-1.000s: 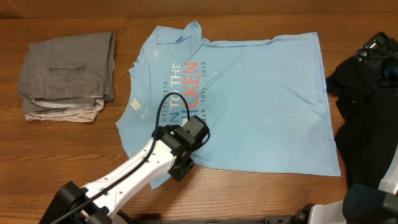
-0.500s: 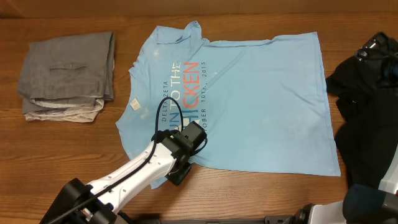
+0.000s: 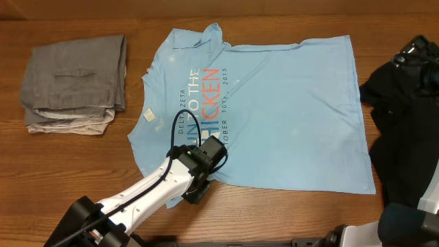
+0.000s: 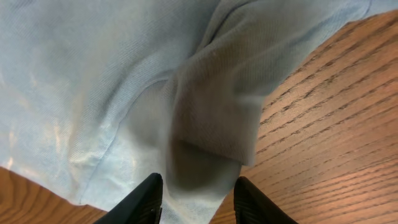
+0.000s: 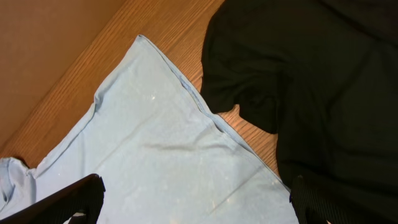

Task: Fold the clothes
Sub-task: 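Hold the hem with the left gripper and pull it up-left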

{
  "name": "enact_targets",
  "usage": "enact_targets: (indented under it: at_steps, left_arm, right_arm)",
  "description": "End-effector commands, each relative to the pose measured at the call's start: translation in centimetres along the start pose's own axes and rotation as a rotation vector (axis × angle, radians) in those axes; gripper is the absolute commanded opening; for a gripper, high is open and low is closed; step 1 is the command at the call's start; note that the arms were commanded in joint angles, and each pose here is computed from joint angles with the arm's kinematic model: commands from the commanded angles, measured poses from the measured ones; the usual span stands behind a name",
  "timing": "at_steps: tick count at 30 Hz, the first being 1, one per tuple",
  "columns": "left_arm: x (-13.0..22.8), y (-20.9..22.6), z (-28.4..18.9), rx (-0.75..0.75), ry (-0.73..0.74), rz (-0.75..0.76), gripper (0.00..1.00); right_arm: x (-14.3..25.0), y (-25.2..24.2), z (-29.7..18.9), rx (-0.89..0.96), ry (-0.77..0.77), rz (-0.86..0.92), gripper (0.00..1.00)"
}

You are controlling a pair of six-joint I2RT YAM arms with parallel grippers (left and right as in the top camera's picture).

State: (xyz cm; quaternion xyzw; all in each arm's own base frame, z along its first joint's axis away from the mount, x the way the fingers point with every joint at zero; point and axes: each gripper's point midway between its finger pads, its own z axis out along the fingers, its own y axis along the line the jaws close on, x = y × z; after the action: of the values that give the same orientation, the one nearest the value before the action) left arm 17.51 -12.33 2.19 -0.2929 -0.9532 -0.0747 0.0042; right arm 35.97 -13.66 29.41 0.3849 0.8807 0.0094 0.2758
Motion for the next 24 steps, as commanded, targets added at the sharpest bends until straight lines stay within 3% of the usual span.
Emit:
enact_targets:
  at_steps: [1,4,7,9,10,18,24]
  left_arm:
    - [0.3,-0.4,0.5,0.021,0.013,-0.005,0.40]
    - [0.2,-0.5,0.7,0.022,0.005,-0.006,0.37]
    - [0.1,-0.5,0.7,0.021,0.002,-0.006,0.22]
    - [0.1,-0.3,0.7,0.015,0.001,-0.004,0.07]
    - [0.1,-0.2,0.7,0.006,-0.001,0.001,0.04]
    - [-1.1,3.5,-0.4,-0.210,-0.046,-0.004,0.04]
    - [-3.7,5.8,-1.3,-0.352,-0.162,-0.037,0.06]
  right_arm:
    - [-0.2,0.2,-0.6,-0.009,-0.017,0.006,1.00]
    - [-0.2,0.2,-0.6,-0.009,-0.017,0.006,1.00]
    - [-0.2,0.2,-0.6,-0.009,-0.017,0.006,1.00]
    - [-0.2,0.2,-0.6,-0.009,-0.017,0.006,1.00]
    - [-0.2,0.2,-0.6,-0.009,-0.017,0.006,1.00]
    - [-0.2,0.2,-0.6,-0.008,-0.017,0.006,1.00]
    - [-0.2,0.2,-0.6,-0.009,-0.017,0.006,1.00]
